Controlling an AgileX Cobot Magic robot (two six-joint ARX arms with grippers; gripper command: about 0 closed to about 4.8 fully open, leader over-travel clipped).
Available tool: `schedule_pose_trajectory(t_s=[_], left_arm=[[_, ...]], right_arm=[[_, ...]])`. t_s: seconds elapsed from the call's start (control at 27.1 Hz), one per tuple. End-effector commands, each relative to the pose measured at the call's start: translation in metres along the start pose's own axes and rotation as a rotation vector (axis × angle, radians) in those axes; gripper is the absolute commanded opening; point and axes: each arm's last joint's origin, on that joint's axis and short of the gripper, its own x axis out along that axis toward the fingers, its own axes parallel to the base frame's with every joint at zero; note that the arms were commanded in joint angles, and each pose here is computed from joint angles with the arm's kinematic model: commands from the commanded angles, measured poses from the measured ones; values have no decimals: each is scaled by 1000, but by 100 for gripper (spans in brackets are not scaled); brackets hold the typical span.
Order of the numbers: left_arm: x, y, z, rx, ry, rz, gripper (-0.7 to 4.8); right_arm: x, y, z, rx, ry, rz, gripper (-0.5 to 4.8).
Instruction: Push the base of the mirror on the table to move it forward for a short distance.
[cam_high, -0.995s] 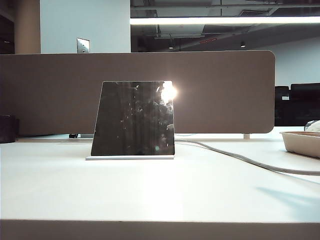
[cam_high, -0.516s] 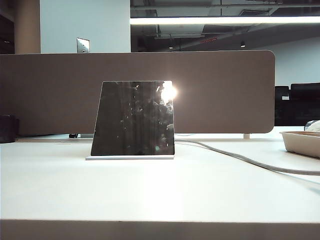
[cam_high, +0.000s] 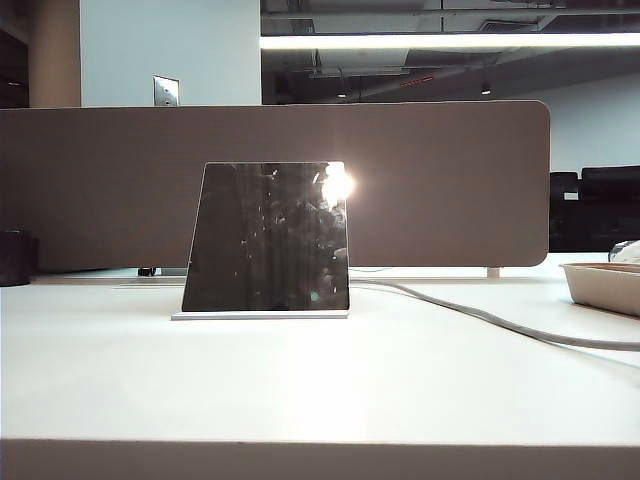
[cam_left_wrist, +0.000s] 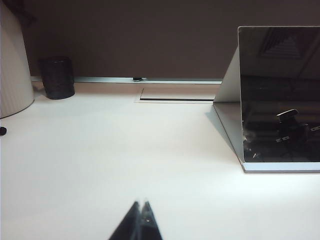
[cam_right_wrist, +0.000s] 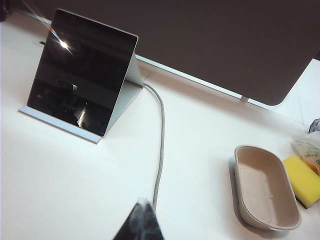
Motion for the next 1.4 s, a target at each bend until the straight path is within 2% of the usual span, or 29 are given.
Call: schedule_pose_trajectory(t_s=[0.04, 0.18, 0.37, 0.59, 0.77, 0.99, 1.4], left_arm=[[0, 0, 1, 4, -9, -5, -1], [0, 0, 1, 4, -8, -5, -1], [0, 0, 1, 4, -7, -4, -1], [0, 0, 1, 4, -7, -13, -1], [0, -1, 1, 4, -7, -16, -1], [0, -1, 1, 4, -8, -14, -1], [0, -1, 1, 4, -7, -14, -1]], right_arm=[[-1, -1, 1, 9, -8, 1, -1], [-1, -2, 1, 12, -7, -9, -1], [-3, -21, -1, 54, -17, -62, -1], [-9, -46, -26, 146, -51, -360, -1], [2, -50, -58, 175, -83, -491, -1], [26, -47, -99, 184, -110, -521, -1], [35, -43, -136, 180, -143, -386, -1]])
